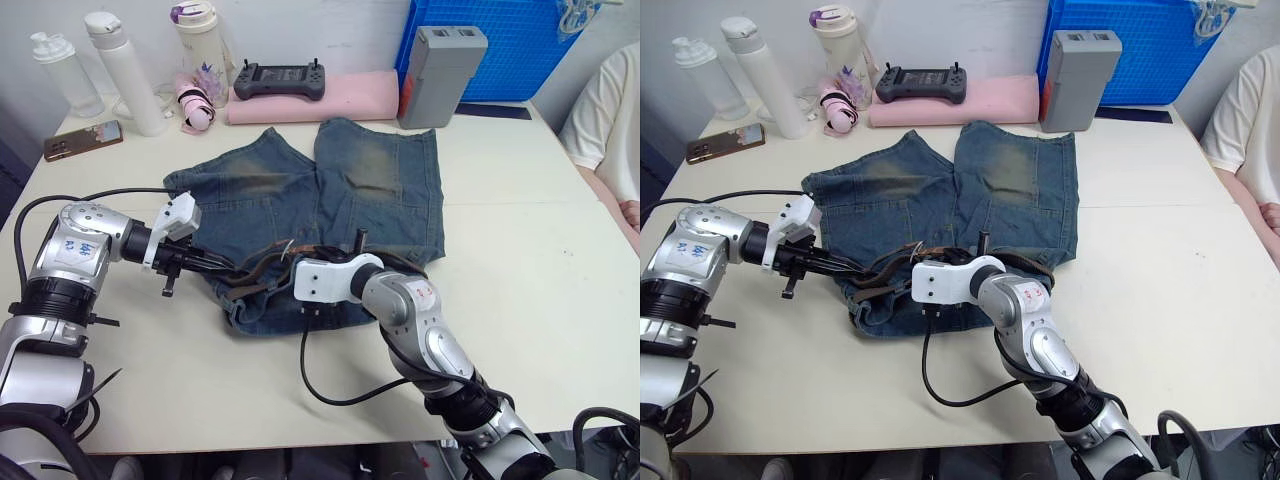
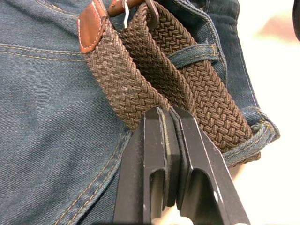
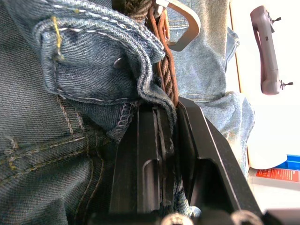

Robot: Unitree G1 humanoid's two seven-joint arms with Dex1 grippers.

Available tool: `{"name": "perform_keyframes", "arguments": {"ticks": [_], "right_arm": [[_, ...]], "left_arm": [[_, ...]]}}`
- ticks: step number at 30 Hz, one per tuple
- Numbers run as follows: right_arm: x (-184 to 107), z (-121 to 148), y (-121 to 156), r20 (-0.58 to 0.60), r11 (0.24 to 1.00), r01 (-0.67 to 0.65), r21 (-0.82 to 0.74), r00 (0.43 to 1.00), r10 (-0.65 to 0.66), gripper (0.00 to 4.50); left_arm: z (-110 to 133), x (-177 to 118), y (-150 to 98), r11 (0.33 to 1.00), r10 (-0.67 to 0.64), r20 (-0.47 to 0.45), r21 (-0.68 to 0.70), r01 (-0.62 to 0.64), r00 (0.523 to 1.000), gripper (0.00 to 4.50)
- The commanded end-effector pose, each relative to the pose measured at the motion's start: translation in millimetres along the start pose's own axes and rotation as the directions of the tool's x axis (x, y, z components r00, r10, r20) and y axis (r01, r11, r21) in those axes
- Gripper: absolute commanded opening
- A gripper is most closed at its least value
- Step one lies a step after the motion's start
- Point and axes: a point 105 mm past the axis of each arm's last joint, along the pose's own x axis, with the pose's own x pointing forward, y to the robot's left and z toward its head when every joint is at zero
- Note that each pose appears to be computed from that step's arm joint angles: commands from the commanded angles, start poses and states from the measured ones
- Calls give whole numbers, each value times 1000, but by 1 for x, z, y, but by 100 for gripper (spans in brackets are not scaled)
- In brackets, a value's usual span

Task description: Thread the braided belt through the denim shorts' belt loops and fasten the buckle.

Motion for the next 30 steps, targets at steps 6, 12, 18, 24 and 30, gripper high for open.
{"name": "perform_keyframes", "arguments": {"ticks": [6,12,18,24,30], "right_arm": [[-5,11,-5,40,1000,26,-15,999,-25,8],[-4,10,-4,42,1000,21,-13,999,-21,8],[-4,11,-4,47,1000,17,-14,999,-16,8],[-4,13,-2,62,1000,9,-23,998,-8,8],[-5,20,-4,116,997,12,-80,993,-3,8]], "left_arm": [[41,-30,-7,998,-52,143,36,47,988,0],[27,-41,-16,999,-38,78,25,36,996,0],[19,-42,-19,999,-38,47,26,37,998,0],[25,-39,-20,998,-53,74,33,51,996,0],[24,-32,-19,997,-78,72,30,76,994,0]]}}
